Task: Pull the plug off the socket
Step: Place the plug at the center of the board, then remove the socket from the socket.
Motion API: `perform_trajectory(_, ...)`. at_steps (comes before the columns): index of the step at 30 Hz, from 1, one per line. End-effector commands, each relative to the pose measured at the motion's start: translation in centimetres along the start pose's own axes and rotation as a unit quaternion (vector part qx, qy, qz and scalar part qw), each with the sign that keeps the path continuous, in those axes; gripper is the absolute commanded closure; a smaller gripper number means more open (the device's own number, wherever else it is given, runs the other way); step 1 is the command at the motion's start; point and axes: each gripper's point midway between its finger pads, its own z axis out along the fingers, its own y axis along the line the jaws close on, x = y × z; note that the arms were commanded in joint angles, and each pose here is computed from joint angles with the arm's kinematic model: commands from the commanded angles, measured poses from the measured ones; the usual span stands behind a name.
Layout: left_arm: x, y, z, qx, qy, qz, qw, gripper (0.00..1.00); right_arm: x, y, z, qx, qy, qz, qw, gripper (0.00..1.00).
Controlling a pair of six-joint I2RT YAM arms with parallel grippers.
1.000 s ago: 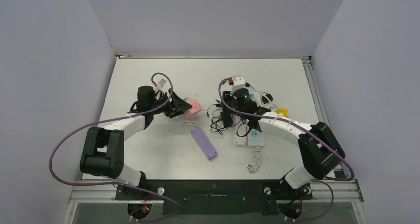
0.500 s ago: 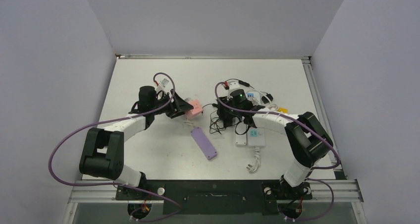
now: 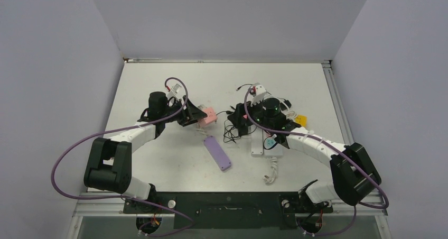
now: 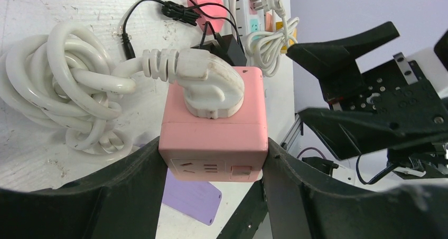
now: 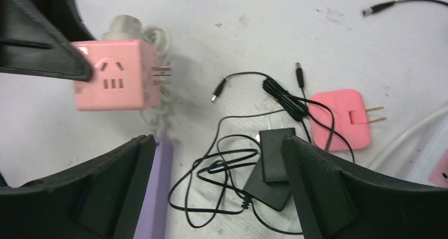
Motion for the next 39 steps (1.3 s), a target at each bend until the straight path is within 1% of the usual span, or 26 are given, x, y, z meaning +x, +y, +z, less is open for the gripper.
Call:
perform_trajectory(1,-2.1,-3.9,-0.5,0.054,-0.026,0.049,0.997,1.0,-2.3,5.2,-1.0,-0.097,-0.059,-0.037,0.993,0.07)
perform_trajectory(5,-1.8,-4.1,-0.4,0.057,-0.023,0.051,0.997,1.0,-1.7,7.8,-0.2,-0.103,-0.061,-0.058,0.991,0.09)
perform_trajectory(8,-0.7,-4.7,0.2,0.064,-0.01,0.061,0.996,1.0,-1.5,9.2,0.8,-0.096,-0.067,-0.066,0.991,0.09)
perform_trajectory(11,0.3,-5.1,0.8,0.071,0.008,0.063,0.995,1.0,-1.3,9.7,1.7,-0.09,-0.081,-0.058,0.991,0.09)
perform_trajectory(15,0.6,-5.4,0.9,0.078,0.013,0.06,0.995,1.0,-0.7,9.7,2.9,-0.083,-0.083,-0.057,0.991,0.09)
perform_trajectory(17,0.8,-5.5,0.9,0.08,0.016,0.06,0.995,1.0,-0.5,9.8,3.3,-0.083,-0.085,-0.056,0.991,0.08)
perform_trajectory(21,1.6,-5.8,1.3,0.083,0.024,0.061,0.994,1.0,0.1,10.1,4.6,-0.083,-0.074,-0.052,0.992,0.01)
perform_trajectory(27,2.6,-5.7,2.0,0.085,0.043,0.053,0.994,1.0,0.0,9.7,4.9,-0.074,-0.086,-0.049,0.992,0.15)
perform_trajectory(28,2.6,-5.8,2.0,0.086,0.045,0.051,0.994,1.0,0.1,9.8,5.0,-0.075,-0.085,-0.051,0.992,0.2)
perform_trajectory(30,2.9,-5.9,2.1,0.089,0.048,0.05,0.994,0.99,0.0,9.7,4.9,-0.079,-0.079,-0.06,0.992,0.36)
perform_trajectory(31,3.0,-5.9,2.2,0.089,0.05,0.05,0.993,0.93,0.0,9.7,4.8,-0.079,-0.076,-0.064,0.992,0.48)
perform_trajectory(32,3.0,-6.0,2.2,0.09,0.052,0.05,0.993,0.84,-0.1,9.5,4.6,-0.078,-0.074,-0.067,0.992,0.58)
perform_trajectory(33,3.0,-6.1,2.2,0.092,0.053,0.05,0.993,0.72,-0.3,9.3,4.3,-0.078,-0.074,-0.069,0.992,0.66)
perform_trajectory(34,2.8,-6.3,2.1,0.093,0.05,0.051,0.993,0.6,-0.2,9.0,3.9,-0.079,-0.071,-0.071,0.992,0.69)
perform_trajectory(35,2.5,-6.5,2.0,0.093,0.046,0.055,0.993,0.49,-0.3,8.8,3.5,-0.083,-0.068,-0.074,0.991,0.71)
perform_trajectory(36,2.2,-6.5,1.8,0.087,0.043,0.059,0.994,0.42,-0.1,8.5,3.2,-0.087,-0.058,-0.075,0.992,0.72)
perform_trajectory(37,1.8,-6.7,1.5,0.085,0.034,0.072,0.993,0.35,-0.1,8.2,2.8,-0.094,-0.052,-0.078,0.991,0.74)
perform_trajectory(38,1.4,-6.9,1.2,0.078,0.027,0.083,0.993,0.31,0.0,8.0,2.3,-0.102,-0.044,-0.078,0.991,0.78)
perform_trajectory(39,1.1,-6.8,0.7,0.066,0.021,0.094,0.993,0.28,0.0,7.8,1.7,-0.11,-0.038,-0.08,0.99,0.79)
